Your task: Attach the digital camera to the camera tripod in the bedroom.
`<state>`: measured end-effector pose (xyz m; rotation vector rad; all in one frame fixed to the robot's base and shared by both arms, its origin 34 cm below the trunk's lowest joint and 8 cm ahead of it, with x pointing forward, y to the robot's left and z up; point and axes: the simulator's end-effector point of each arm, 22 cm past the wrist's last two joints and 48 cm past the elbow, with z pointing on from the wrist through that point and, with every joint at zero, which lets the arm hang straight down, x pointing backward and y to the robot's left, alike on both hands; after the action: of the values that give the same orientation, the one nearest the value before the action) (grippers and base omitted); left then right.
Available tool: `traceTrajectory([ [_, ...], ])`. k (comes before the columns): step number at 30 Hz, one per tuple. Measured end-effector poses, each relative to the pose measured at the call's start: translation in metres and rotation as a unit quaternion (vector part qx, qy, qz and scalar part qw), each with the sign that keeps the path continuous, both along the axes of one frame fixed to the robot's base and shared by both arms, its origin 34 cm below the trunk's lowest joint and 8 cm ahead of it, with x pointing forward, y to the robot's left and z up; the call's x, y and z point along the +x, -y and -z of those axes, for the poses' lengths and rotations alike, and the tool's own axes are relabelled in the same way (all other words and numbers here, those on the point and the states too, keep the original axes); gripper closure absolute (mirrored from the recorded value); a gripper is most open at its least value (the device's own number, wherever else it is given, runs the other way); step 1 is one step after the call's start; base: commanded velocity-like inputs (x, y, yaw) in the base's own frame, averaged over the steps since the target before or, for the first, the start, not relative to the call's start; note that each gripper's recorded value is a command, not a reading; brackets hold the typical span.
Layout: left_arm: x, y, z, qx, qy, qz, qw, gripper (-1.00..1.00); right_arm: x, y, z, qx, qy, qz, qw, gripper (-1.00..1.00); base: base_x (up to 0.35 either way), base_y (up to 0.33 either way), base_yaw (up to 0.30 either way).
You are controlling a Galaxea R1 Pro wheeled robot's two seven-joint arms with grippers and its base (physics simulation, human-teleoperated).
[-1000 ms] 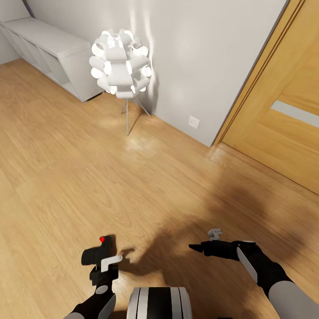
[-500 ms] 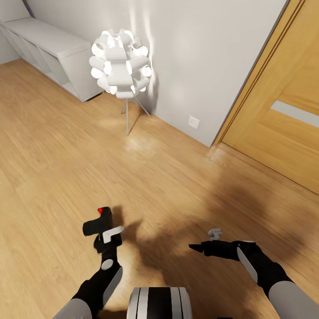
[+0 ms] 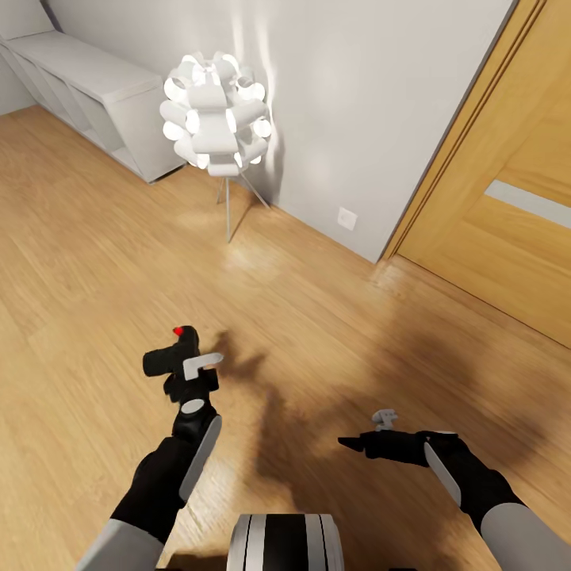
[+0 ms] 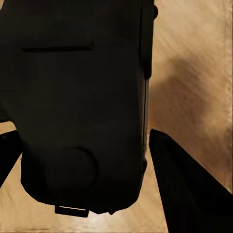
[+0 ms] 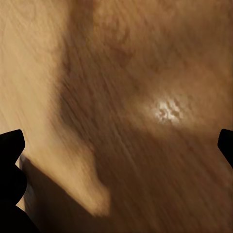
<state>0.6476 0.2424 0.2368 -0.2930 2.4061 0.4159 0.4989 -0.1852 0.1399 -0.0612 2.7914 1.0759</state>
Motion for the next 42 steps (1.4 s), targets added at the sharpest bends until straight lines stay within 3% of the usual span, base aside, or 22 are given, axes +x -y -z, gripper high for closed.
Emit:
traceTrajectory([
  [5, -0.004, 0.018, -0.005, -0.027, -0.041, 0.013, 0.9987, 1.00, 0.000, 0.000, 0.000, 0.000, 0.000, 0.000, 1.0000, -1.00, 0.000, 0.000, 0.000],
  [7, -0.009, 0.033, -0.003, -0.053, -0.061, 0.018, 0.9965, 1.00, 0.000, 0.000, 0.000, 0.000, 0.000, 0.000, 1.0000, -1.00, 0.000, 0.000, 0.000],
  [8, -0.017, 0.056, 0.003, -0.101, -0.080, 0.018, 0.9915, 1.00, 0.000, 0.000, 0.000, 0.000, 0.000, 0.000, 1.0000, -1.00, 0.000, 0.000, 0.000],
  [10, -0.020, 0.066, 0.004, -0.115, -0.088, 0.023, 0.9892, 1.00, 0.000, 0.000, 0.000, 0.000, 0.000, 0.000, 1.0000, -1.00, 0.000, 0.000, 0.000],
  [11, -0.023, 0.078, 0.005, -0.133, -0.093, 0.027, 0.9864, 1.00, 0.000, 0.000, 0.000, 0.000, 0.000, 0.000, 1.0000, -1.00, 0.000, 0.000, 0.000],
  [17, -0.030, 0.114, 0.003, -0.158, -0.102, 0.059, 0.9803, 1.00, 0.000, 0.000, 0.000, 0.000, 0.000, 0.000, 1.0000, -1.00, 0.000, 0.000, 0.000],
  [26, -0.025, 0.132, -0.018, -0.163, -0.087, 0.083, 0.9793, 1.00, 0.011, 0.000, -0.014, 0.000, 0.015, 0.000, 0.9999, -1.00, 0.000, 0.000, 0.000],
  [29, -0.025, 0.142, -0.026, -0.184, -0.083, 0.087, 0.9754, 1.00, 0.014, 0.000, -0.020, -0.001, 0.021, 0.000, 0.9998, -1.00, 0.000, 0.000, 0.000],
  [32, -0.016, 0.154, -0.045, -0.234, -0.064, 0.093, 0.9656, 1.00, 0.018, 0.001, -0.025, -0.001, 0.026, 0.000, 0.9996, -1.00, 0.000, 0.000, 0.000],
  [33, -0.009, 0.157, -0.057, -0.259, -0.049, 0.100, 0.9594, 1.00, 0.020, 0.001, -0.027, -0.001, 0.029, 0.000, 0.9996, -1.00, 0.000, 0.000, 0.000],
  [35, -0.003, 0.156, -0.070, -0.281, -0.033, 0.113, 0.9525, 1.00, 0.022, 0.001, -0.030, -0.002, 0.032, 0.000, 0.9995, -1.00, 0.000, 0.000, 0.000],
  [38, 0.005, 0.153, -0.087, -0.329, -0.008, 0.147, 0.9327, 1.00, 0.026, 0.001, -0.036, -0.002, 0.038, 0.000, 0.9993, -1.00, 0.000, 0.000, 0.000],
  [39, 0.008, 0.150, -0.095, -0.358, 0.006, 0.164, 0.9191, 1.00, 0.028, 0.001, -0.038, -0.002, 0.041, 0.001, 0.9992, -1.00, 0.000, 0.000, 0.000],
  [40, 0.010, 0.148, -0.101, -0.375, 0.016, 0.173, 0.9105, 1.00, 0.029, 0.001, -0.040, -0.002, 0.043, 0.001, 0.9991, -1.00, 0.000, 0.000, 0.000],
  [41, 0.015, 0.140, -0.120, -0.429, 0.043, 0.194, 0.8813, 1.00, 0.030, 0.001, -0.042, -0.002, 0.045, 0.001, 0.9990, -1.00, 0.000, 0.000, 0.000],
  [42, 0.016, 0.135, -0.128, -0.443, 0.052, 0.203, 0.8718, 1.00, 0.032, 0.001, -0.044, -0.002, 0.047, 0.001, 0.9989, -1.00, 0.000, 0.000, 0.000],
])
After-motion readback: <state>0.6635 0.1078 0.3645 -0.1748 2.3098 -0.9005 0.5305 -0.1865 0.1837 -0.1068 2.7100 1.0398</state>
